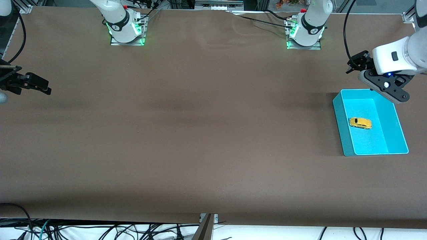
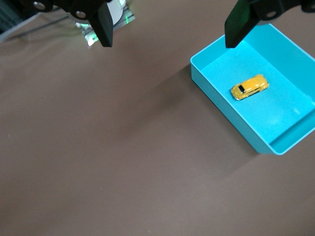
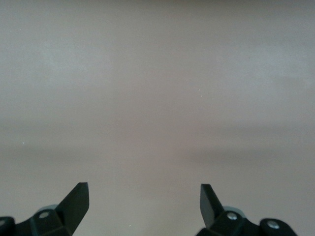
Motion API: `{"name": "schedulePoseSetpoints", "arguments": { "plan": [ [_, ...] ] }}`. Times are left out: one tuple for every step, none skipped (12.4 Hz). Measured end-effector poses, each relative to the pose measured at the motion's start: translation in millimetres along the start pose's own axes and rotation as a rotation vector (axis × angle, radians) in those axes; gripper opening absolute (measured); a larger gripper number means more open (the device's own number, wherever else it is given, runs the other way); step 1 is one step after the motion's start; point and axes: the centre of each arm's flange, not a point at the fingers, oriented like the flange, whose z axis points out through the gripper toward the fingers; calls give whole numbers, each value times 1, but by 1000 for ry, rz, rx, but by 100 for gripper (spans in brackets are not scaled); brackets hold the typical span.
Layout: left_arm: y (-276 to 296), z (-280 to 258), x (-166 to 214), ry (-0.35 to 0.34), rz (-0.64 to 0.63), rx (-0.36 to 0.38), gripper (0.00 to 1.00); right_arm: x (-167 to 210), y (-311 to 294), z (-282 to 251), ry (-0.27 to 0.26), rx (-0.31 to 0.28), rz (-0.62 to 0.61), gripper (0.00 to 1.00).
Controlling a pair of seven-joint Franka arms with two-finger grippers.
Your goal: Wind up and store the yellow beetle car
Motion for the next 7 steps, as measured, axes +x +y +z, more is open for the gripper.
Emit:
{"name": "schedulePoseSetpoints", "arguments": {
  "plan": [
    [5, 1, -3, 22, -84, 16, 100, 0, 0, 0, 0, 0, 0, 100],
    [7, 2, -5, 39, -191, 24, 100, 0, 0, 0, 0, 0, 0, 100],
    [6, 3, -8, 56, -301, 27, 100, 0, 0, 0, 0, 0, 0, 100],
    [1, 3, -9, 72, -381, 26, 100, 0, 0, 0, 0, 0, 0, 100],
    [-5, 5, -11, 83, -424, 23, 100, 0, 0, 0, 0, 0, 0, 100],
    [-10, 7, -12, 89, -447, 21, 100, 0, 0, 0, 0, 0, 0, 100],
    [-14, 9, -12, 95, -460, 20, 100, 0, 0, 0, 0, 0, 0, 100]
  ]
}}
